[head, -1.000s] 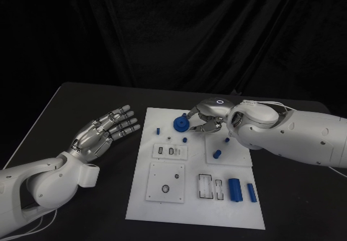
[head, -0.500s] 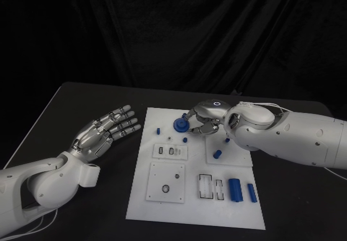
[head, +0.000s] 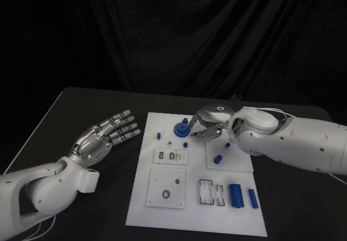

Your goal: Assemble the parts on the task board

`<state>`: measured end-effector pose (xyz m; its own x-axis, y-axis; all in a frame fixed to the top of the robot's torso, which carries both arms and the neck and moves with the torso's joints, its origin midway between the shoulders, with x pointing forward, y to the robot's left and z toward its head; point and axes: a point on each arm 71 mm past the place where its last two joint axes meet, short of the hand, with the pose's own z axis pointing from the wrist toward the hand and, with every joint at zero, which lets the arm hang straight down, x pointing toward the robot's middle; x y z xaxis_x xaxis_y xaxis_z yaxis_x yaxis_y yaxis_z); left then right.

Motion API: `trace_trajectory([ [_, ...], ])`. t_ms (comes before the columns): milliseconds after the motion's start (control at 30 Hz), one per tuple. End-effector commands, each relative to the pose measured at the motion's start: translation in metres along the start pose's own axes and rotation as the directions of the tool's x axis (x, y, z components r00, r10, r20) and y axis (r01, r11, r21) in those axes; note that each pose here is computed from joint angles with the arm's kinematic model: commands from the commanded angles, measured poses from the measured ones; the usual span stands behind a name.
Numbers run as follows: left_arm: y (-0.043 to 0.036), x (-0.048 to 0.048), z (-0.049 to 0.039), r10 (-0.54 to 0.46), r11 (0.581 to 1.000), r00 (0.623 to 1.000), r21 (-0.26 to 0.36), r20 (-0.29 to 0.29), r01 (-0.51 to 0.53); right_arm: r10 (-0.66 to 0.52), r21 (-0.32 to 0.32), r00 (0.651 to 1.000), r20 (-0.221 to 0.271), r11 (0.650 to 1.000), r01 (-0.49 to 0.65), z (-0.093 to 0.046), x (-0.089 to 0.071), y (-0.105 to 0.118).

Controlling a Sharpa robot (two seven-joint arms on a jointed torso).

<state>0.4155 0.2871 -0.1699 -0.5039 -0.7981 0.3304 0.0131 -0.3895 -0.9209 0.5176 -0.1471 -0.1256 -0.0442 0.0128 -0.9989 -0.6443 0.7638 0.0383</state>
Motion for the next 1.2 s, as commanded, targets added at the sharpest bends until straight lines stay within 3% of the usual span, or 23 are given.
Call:
trace_trajectory([
  [33, -0.0134, 0.001, -0.0019, -0.009, 0.983, 1.0, 0.185, -0.006, 0.01, 0.001, 0.018, 1.0, 0.021, 1.0, -0.002, -0.007, -0.001, -0.006],
  [267, -0.014, 0.001, -0.003, -0.008, 0.982, 1.0, 0.186, -0.004, 0.009, 0.008, 0.039, 0.995, 0.096, 0.999, -0.012, -0.025, -0.017, -0.016],
  [400, -0.014, 0.0015, -0.0032, -0.009, 0.982, 1.0, 0.186, -0.004, 0.009, 0.009, 0.062, 0.993, 0.114, 0.998, -0.016, -0.037, -0.025, -0.022],
  [800, -0.0139, 0.0019, -0.0033, -0.008, 0.983, 1.0, 0.185, -0.003, 0.008, 0.018, 0.194, 0.995, 0.101, 0.98, -0.037, -0.085, -0.033, -0.049],
  [1200, -0.0126, 0.0028, -0.0012, -0.01, 0.983, 1.0, 0.182, -0.008, 0.011, 0.035, 0.334, 0.997, 0.074, 0.941, -0.058, -0.124, -0.015, -0.082],
])
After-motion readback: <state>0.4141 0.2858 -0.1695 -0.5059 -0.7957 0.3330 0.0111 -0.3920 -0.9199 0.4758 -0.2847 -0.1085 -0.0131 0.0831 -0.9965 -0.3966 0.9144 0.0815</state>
